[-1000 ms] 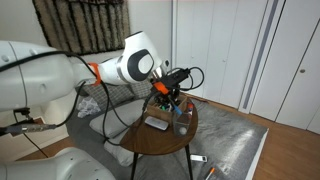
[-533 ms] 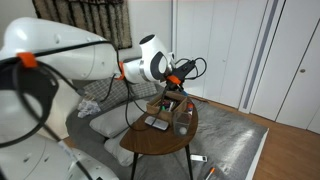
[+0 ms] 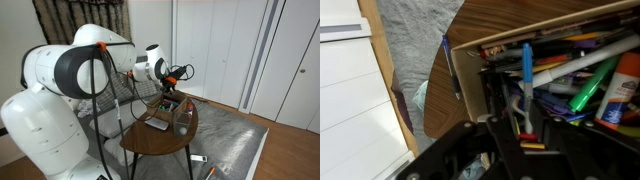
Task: Pick up the blue marker and put it in the cardboard box
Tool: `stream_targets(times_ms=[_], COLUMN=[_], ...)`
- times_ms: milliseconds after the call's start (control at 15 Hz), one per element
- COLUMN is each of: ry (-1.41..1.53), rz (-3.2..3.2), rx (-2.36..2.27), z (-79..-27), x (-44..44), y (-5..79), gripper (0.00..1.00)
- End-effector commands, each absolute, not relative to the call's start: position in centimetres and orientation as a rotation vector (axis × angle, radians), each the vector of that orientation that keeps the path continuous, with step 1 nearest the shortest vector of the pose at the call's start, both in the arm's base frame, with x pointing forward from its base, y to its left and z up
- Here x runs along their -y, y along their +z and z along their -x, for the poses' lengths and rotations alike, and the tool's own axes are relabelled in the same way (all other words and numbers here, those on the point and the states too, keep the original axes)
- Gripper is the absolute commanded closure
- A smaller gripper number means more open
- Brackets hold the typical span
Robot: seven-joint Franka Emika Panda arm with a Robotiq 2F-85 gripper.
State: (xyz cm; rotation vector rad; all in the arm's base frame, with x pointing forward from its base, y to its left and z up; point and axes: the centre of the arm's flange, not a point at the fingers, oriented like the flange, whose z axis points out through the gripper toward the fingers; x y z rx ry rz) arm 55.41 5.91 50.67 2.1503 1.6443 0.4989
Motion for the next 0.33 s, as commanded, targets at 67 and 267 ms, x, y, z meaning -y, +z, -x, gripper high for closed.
stream_targets(times_ms=[67, 267], ry=[0.454, 0.475], rz=[-2.202, -2.208], rx=[-1.555, -1.546], z=[-52.0, -54.0], x=[-3.4, -2.9], y=[52.4, 51.8], gripper=[0.27, 0.31])
